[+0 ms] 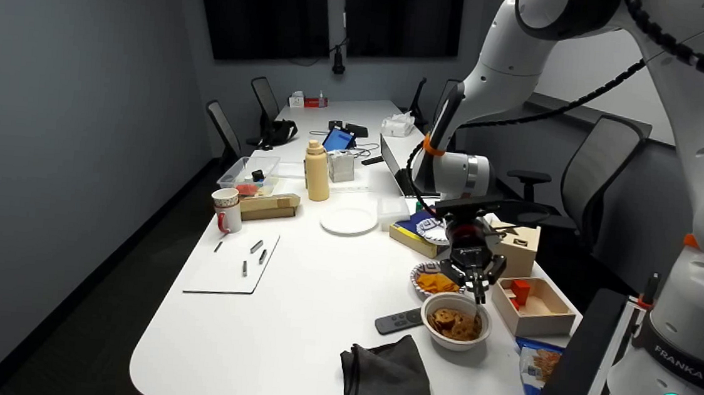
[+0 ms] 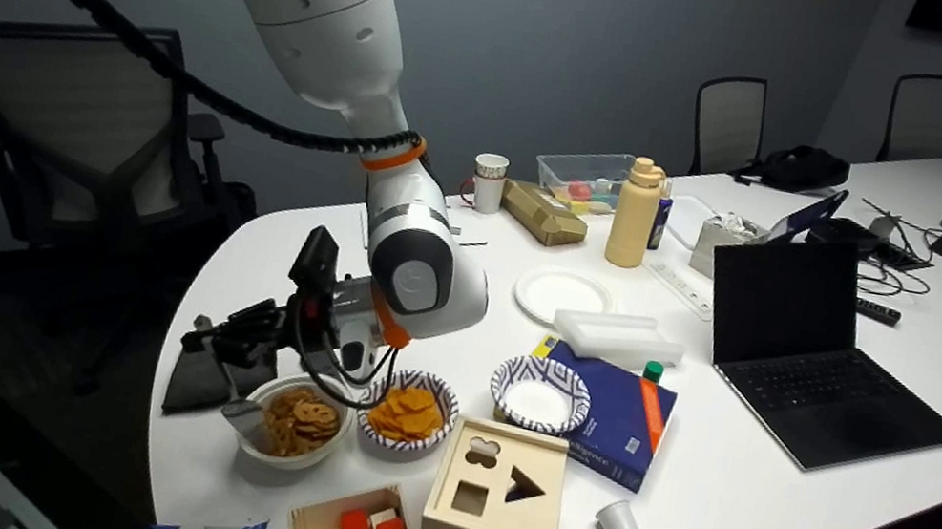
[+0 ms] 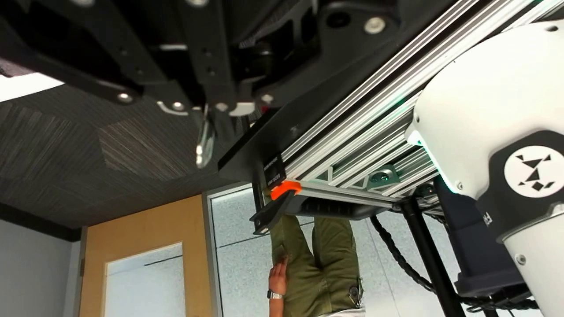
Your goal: Use the spatula to stir the contents in the bowl
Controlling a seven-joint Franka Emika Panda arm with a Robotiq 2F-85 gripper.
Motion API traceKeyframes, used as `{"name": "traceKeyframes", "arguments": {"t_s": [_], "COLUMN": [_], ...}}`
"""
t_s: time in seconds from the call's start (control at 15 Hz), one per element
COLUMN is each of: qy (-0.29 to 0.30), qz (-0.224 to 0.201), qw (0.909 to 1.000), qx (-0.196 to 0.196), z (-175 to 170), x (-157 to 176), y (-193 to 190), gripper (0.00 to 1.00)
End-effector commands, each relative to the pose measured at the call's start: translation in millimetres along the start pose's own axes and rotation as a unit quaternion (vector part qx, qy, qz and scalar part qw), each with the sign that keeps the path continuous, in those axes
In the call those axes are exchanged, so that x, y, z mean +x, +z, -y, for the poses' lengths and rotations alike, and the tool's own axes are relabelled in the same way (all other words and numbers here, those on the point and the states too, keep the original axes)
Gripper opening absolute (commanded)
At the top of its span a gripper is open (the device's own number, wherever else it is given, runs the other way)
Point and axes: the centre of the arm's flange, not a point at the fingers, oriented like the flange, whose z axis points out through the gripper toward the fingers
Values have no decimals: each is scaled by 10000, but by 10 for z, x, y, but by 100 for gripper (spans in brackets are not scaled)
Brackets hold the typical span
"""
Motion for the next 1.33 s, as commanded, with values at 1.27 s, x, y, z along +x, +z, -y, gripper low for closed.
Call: {"name": "traceKeyframes", "arguments": {"t_s": [1.27], "qy": [-1128], "qz": [107], "qw": [9934], "qx": [-171], "z": [49], "x": [-9], "y": [-80], "gripper": [1]}}
